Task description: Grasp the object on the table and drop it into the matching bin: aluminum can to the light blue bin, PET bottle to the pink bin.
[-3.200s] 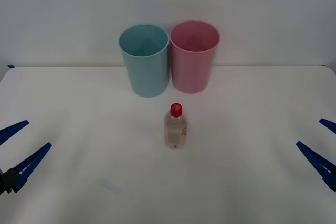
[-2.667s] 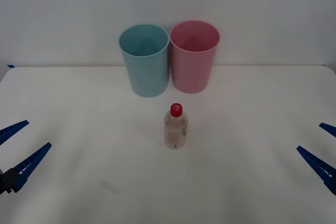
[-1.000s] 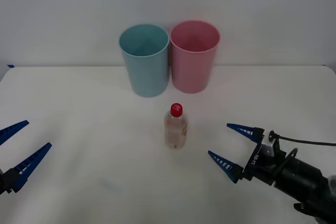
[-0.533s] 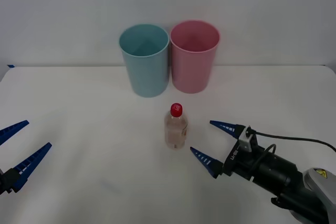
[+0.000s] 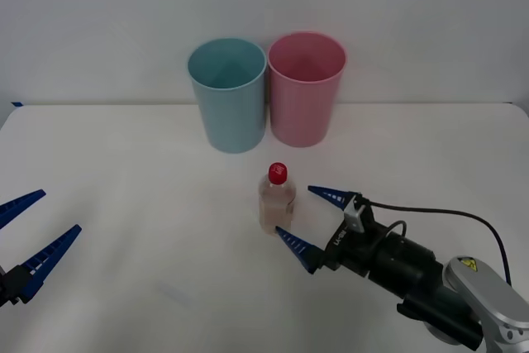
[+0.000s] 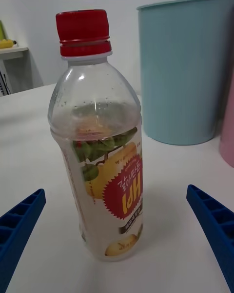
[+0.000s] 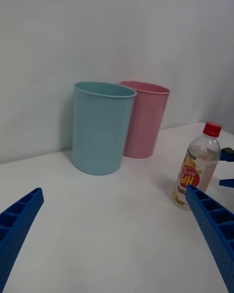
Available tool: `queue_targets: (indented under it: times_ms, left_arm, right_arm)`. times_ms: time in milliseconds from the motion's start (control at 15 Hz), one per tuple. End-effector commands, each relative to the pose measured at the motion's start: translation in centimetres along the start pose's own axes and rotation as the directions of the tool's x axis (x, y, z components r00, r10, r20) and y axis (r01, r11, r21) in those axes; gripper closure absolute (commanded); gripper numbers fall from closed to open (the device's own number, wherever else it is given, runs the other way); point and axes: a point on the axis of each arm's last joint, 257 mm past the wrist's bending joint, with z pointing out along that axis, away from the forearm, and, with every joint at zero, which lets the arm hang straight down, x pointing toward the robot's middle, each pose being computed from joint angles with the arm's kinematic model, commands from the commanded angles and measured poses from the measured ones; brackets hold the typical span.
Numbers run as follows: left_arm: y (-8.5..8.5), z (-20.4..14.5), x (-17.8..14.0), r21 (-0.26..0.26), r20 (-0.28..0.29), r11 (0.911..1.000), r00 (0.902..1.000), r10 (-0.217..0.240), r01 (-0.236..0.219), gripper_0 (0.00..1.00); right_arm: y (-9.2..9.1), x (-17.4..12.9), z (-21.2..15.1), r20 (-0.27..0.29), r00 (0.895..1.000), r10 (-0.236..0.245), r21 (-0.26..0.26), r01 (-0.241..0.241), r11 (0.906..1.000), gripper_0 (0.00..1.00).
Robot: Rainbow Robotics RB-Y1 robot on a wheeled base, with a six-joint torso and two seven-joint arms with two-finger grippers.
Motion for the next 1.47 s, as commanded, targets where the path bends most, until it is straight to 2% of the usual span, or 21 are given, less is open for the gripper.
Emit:
queue_targets:
  times_ms: [67, 733, 1067, 1133, 1200, 1267, 1333, 1467]
  left_arm:
    - [0.0, 0.0, 0.0, 0.0, 0.0, 1.0, 1.0, 0.0, 0.0, 0.0]
    - [0.0, 0.0, 0.0, 0.0, 0.0, 1.0, 1.0, 0.0, 0.0, 0.0]
    - [0.0, 0.0, 0.0, 0.0, 0.0, 1.0, 1.0, 0.0, 0.0, 0.0]
    - [0.0, 0.0, 0.0, 0.0, 0.0, 1.0, 1.0, 0.0, 0.0, 0.0]
    - [0.0, 0.0, 0.0, 0.0, 0.0, 1.0, 1.0, 0.0, 0.0, 0.0]
    - [0.0, 0.0, 0.0, 0.0, 0.0, 1.0, 1.0, 0.0, 0.0, 0.0]
    - [0.0, 0.0, 0.0, 0.0, 0.0, 1.0, 1.0, 0.0, 0.0, 0.0]
    - [0.0, 0.0, 0.0, 0.0, 0.0, 1.0, 1.0, 0.0, 0.0, 0.0]
  right_arm:
    - [0.4, 0.1, 1.1, -0.008, 1.0, 0.0, 0.008, 0.0, 1.0, 0.0]
    - [1.7, 0.0, 5.1, -0.031, 1.0, -0.001, 0.053, 0.002, 0.9986, 0.0]
    - [1.8, -0.1, 5.7, -0.034, 0.999, -0.009, 0.065, 0.011, 0.9978, 0.0]
    - [1.7, -0.1, 5.7, -0.034, 0.999, -0.013, 0.066, 0.016, 0.9977, 0.34]
    - [1.7, -0.1, 5.7, -0.035, 0.999, -0.015, 0.067, 0.017, 0.9976, 0.78]
    - [1.8, -0.2, 5.7, -0.033, 0.999, -0.015, 0.067, 0.017, 0.9976, 0.92]
    - [1.7, -0.1, 5.7, -0.035, 0.999, -0.016, 0.067, 0.019, 0.9976, 1.0]
    - [1.7, -0.1, 5.7, -0.034, 0.999, -0.019, 0.067, 0.021, 0.9975, 1.0]
